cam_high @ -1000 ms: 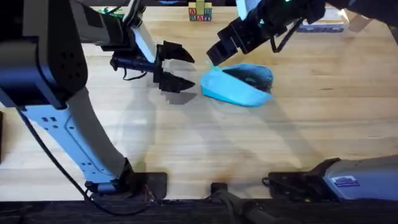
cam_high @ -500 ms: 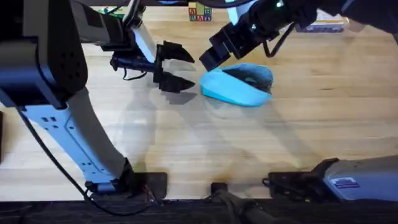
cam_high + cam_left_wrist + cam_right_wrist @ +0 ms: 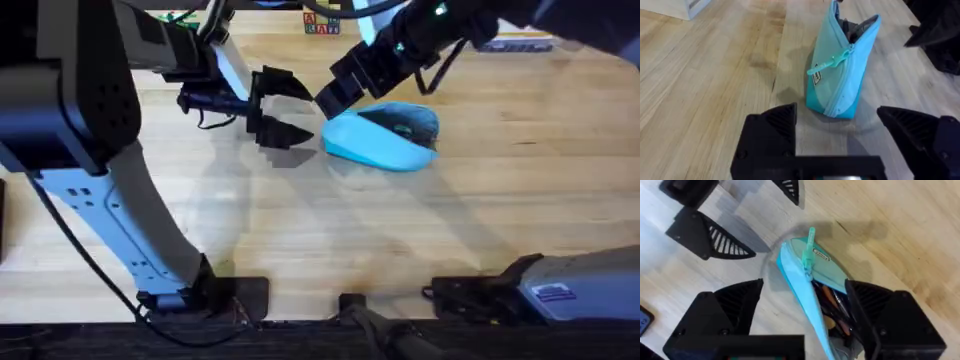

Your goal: Unzip the bag, pick up the pens from the table one at a time and place them inside, then zip the bag closed.

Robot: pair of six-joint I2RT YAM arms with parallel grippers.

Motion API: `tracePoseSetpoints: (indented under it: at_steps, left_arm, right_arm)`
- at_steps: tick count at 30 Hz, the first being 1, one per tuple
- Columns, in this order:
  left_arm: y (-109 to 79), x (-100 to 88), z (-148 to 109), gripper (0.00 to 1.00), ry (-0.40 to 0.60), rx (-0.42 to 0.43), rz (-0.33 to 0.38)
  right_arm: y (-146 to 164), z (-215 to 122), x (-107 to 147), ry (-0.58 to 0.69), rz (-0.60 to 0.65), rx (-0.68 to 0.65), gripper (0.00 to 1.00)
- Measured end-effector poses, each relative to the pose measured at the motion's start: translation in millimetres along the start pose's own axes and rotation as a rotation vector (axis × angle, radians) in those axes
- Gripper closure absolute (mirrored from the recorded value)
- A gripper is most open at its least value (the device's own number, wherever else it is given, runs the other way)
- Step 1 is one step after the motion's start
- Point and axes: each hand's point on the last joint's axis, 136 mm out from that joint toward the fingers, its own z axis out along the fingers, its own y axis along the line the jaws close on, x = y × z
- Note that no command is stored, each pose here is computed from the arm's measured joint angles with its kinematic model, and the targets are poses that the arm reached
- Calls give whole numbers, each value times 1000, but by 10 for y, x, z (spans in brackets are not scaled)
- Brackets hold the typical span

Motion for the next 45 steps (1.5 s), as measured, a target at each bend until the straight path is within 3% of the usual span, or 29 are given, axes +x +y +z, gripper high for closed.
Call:
tracePoseSetpoints:
  at_steps: [10, 45]
  left_arm:
    - [0, 0, 0, 7, 0, 0, 0]
    - [0, 0, 0, 7, 0, 0, 0]
  right_arm:
    - [-14, 313, -5, 40, 2, -3, 4]
    - [-28, 688, 60, 103, 4, -7, 15]
